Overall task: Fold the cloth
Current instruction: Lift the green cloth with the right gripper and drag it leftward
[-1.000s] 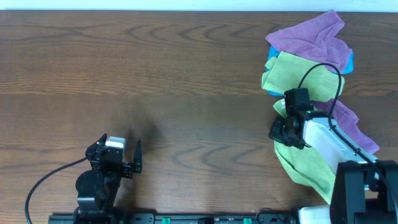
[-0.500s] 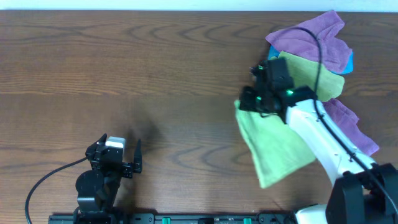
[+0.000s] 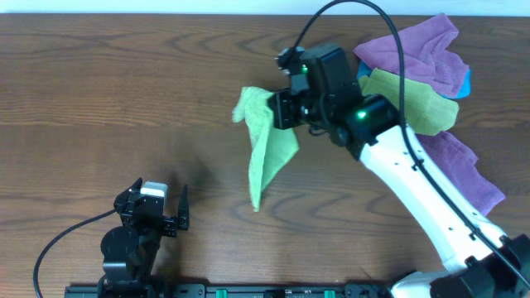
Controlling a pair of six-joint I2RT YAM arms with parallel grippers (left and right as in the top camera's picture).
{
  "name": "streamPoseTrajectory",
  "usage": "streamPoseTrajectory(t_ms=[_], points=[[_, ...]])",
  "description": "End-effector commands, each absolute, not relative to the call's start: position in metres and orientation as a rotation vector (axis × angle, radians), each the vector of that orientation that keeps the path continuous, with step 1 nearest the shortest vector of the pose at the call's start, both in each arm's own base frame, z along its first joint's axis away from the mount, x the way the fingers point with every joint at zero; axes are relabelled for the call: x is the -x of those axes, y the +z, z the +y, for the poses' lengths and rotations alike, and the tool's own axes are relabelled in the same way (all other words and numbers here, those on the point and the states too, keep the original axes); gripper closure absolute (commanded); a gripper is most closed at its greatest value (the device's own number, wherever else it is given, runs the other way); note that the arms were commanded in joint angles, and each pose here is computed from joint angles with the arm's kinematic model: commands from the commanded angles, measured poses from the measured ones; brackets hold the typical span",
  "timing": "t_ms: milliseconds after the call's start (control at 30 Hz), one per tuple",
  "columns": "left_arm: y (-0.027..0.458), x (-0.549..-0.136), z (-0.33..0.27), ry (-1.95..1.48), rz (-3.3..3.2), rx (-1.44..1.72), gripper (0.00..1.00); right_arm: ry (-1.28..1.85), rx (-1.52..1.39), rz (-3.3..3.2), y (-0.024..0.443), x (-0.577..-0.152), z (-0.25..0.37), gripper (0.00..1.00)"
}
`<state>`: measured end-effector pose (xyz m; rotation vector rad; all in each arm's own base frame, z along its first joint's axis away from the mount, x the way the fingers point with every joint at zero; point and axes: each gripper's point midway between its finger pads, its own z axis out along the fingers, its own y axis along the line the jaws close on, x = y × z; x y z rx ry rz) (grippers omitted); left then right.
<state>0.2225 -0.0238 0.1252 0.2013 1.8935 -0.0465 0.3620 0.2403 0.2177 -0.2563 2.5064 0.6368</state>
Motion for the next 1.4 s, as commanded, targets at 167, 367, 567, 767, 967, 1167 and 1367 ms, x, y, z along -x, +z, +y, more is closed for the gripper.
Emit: streamPoseTrajectory(t_ms=[167, 367, 567, 767, 967, 1167, 1367], points=[[0.115, -0.222, -0.021, -0.041, 1.921, -0.182, 0.05, 0.010, -0.449, 2.670, 0.159, -0.378, 0.087, 0.50], [0.115, -0.222, -0.021, -0.041, 1.921, -0.182, 0.05, -0.010, -0.471, 2.722, 0.145, -0.375, 0.082, 0.29], [0.115, -0.222, -0.021, -0.041, 1.921, -0.182, 0.05, 0.093, -0.193, 2.750, 0.139, -0.378, 0.125, 0.32], [0.115, -0.222, -0.021, -0.041, 1.921, -0.182, 0.05, 0.080, 0.289, 2.682, 0.111, -0.397, 0.184, 0.25], [0.115, -0.222, -0.021, -0.041, 1.921, -0.182, 0.05, 0.065, 0.465, 2.630, 0.073, -0.420, 0.208, 0.18], [0.115, -0.222, -0.021, -0.041, 1.921, -0.182, 0.05, 0.034, 0.621, 2.569, 0.049, -0.436, 0.218, 0.12], [0.115, -0.222, -0.021, -0.041, 1.921, -0.182, 0.05, -0.002, 0.763, 2.503, 0.042, -0.445, 0.222, 0.15]])
